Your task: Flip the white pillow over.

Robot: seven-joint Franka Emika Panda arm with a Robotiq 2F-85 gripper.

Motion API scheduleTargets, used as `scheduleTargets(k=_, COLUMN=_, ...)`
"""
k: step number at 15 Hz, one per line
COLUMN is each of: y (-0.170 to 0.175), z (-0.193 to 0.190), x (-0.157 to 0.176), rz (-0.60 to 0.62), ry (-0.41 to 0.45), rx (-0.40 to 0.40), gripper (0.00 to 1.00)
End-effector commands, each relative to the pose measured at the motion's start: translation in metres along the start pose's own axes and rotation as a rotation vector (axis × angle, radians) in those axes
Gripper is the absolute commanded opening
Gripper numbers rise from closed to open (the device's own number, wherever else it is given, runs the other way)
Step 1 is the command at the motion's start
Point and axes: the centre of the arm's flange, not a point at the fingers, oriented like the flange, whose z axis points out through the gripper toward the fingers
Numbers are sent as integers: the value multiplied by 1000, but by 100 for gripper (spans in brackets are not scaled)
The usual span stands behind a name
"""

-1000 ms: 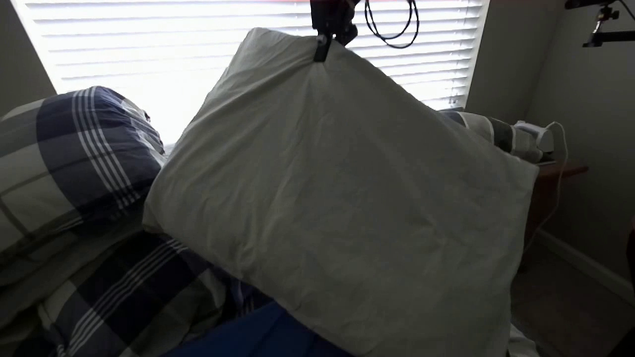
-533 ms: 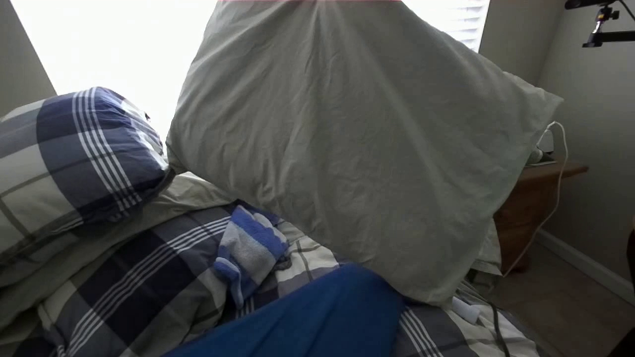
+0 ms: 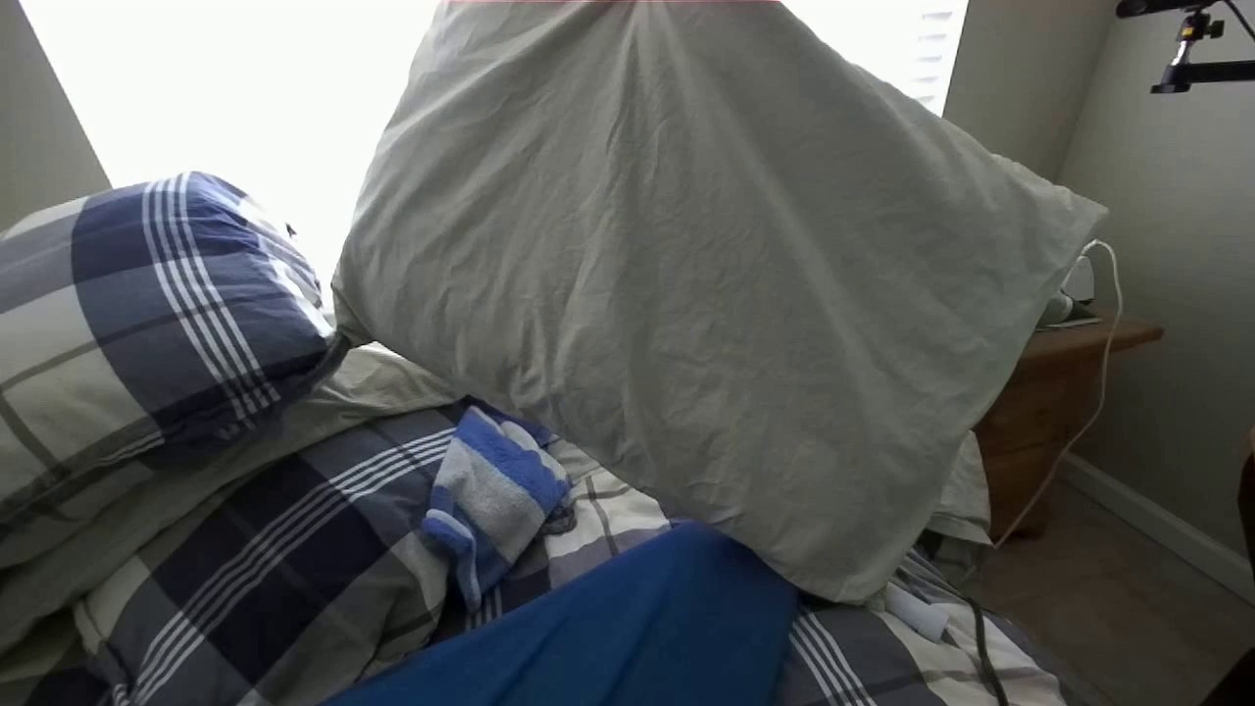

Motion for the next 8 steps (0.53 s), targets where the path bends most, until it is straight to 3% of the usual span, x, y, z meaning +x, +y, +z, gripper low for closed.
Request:
scheduleTargets(k=1, y=2, z=-17, x=7, rz=75, ry=71, rx=-143, gripper=2)
scheduleTargets(k=8, y=35, z=-76, x=20, rz=202, ry=227, rx=-447, gripper=2)
